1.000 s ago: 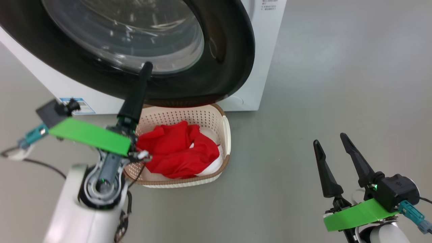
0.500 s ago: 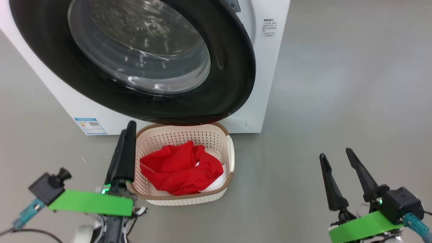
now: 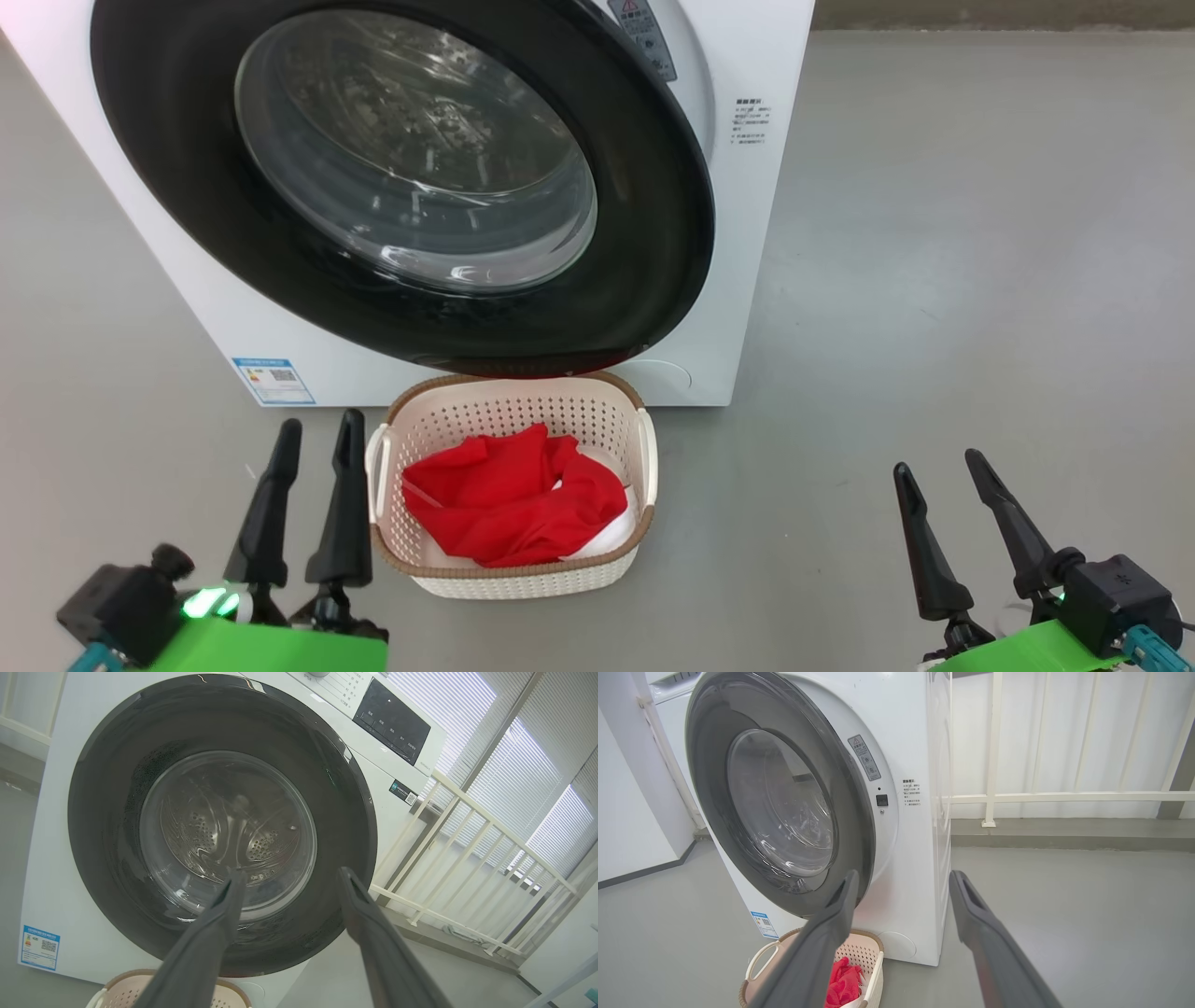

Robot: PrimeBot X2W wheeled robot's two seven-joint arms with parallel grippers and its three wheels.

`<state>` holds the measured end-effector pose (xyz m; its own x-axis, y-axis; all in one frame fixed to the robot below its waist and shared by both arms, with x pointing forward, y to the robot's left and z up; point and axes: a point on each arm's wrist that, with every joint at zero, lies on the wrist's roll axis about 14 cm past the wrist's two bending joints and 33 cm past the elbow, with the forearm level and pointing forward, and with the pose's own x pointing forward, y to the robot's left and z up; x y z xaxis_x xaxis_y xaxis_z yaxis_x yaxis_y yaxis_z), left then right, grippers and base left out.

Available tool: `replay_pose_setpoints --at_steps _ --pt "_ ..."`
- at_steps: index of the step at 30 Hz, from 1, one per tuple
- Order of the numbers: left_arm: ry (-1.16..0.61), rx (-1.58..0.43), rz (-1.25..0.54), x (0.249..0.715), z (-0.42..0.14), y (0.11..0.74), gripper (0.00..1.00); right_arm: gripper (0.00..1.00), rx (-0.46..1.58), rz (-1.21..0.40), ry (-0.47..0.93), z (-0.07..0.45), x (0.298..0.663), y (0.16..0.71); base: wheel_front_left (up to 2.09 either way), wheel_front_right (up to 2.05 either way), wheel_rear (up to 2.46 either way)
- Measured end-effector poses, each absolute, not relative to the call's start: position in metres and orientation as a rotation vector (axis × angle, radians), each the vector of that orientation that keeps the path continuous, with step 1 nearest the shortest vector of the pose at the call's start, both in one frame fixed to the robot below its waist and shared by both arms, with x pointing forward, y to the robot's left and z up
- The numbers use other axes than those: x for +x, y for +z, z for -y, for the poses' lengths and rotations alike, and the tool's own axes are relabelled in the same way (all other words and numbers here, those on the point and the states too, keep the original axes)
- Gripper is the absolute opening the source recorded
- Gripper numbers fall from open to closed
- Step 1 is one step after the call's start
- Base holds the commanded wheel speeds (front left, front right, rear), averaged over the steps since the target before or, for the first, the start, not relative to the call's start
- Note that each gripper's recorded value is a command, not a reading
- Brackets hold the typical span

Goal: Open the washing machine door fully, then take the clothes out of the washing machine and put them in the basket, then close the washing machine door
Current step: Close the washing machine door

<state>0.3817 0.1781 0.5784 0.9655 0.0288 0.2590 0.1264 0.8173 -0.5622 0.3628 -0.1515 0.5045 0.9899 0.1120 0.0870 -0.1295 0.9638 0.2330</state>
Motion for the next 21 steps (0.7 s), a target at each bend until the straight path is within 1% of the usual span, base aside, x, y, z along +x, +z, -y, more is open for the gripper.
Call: replay_pose_setpoints --at_steps 7,12,21 --pt "-0.023 -0.369 0.285 0.367 -0.185 0.58 1.0 1.0 0.24 0.087 0.108 0.156 0.358 0.508 0.0 0.0 0.0" --pt "-0.01 -0.248 0.276 0.358 -0.185 0.575 1.0 1.0 0.239 0.105 0.101 0.159 0.357 0.514 0.0 0.0 0.0" --pt "0.01 -0.159 0.24 0.35 -0.183 0.561 1.0 1.0 0.233 0.097 0.078 0.167 0.348 0.511 0.0 0.0 0.0"
